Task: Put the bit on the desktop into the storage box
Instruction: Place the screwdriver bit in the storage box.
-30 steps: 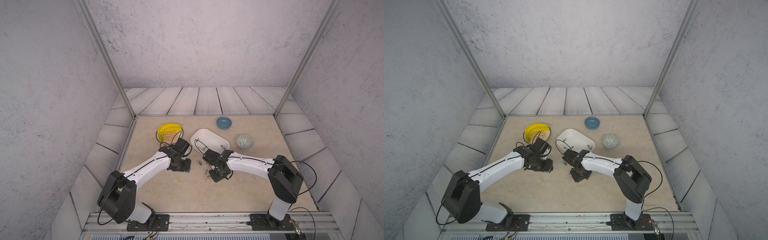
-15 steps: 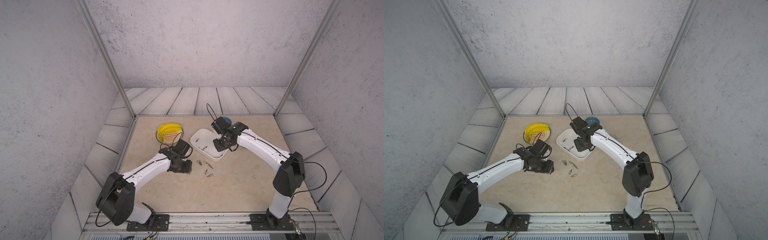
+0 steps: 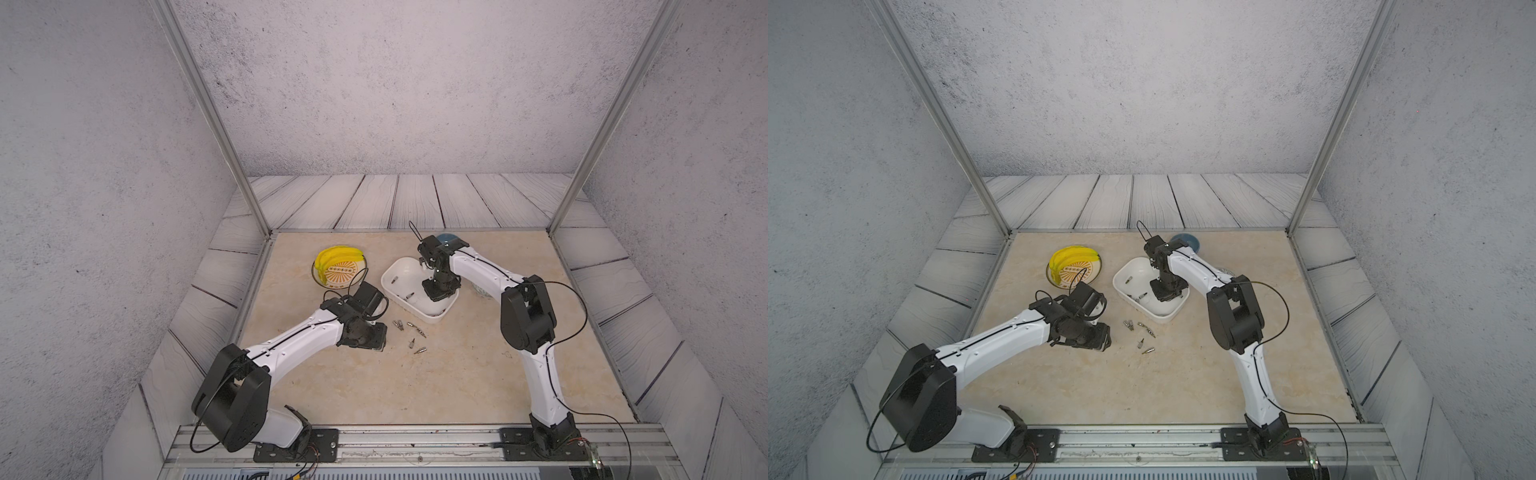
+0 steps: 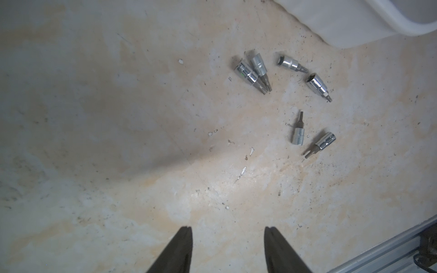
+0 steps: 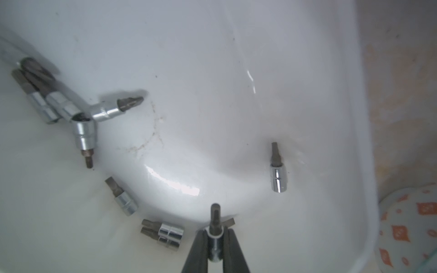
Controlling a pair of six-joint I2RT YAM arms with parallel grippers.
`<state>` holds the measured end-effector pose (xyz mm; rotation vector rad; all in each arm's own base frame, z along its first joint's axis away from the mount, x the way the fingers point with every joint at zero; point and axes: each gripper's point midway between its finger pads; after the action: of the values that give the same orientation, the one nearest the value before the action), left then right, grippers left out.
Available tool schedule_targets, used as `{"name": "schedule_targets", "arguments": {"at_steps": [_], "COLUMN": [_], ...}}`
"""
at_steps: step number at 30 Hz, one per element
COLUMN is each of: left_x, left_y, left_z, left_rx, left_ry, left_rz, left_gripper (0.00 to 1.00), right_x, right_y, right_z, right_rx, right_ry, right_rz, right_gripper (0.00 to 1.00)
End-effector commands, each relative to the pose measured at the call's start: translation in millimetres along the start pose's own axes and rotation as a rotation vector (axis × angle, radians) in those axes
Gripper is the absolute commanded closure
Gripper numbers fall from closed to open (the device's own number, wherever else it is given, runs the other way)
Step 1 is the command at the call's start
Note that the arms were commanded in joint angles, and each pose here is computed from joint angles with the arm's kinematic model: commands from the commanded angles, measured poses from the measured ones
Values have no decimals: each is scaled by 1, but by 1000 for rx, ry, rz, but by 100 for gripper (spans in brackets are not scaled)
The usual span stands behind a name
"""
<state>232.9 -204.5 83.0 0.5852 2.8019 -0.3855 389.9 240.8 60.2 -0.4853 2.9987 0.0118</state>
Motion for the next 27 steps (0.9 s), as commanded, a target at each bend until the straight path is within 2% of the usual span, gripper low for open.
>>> {"name": "schedule_targets", "arguments": {"at_steps": [1, 8, 19, 24, 27], "left_x": [4, 4, 2, 1, 0], "left_y": [-2, -7, -32, -47, -54], "left_z": [2, 3, 10, 18, 20], "left_rx": [1, 4, 8, 15, 16], "left_ry": [10, 10, 8, 20, 21], "left_rz": [-5, 5, 69, 102, 118], "left_gripper": [46, 46, 46, 46, 46], "right_x": [6, 12, 19, 19, 19], "right_y": [3, 4, 1, 2, 2], "right_z": [-1, 15, 19, 21, 21], "right_rx": [-25, -32, -24, -24, -23], "right_ry": [40, 77, 103, 110, 107], "right_rz": [-8, -7, 6, 11, 12], "right_gripper": [100, 100, 100, 84, 81]}}
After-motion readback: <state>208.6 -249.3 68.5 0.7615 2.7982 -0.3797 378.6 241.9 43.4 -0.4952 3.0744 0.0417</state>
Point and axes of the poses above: each gripper's point midway between its finger pads, its own z axis out along the fingers, its own y axis along the line the jaws close on, x = y × z, and after that the axes turned 9 degrees about z, right-handed
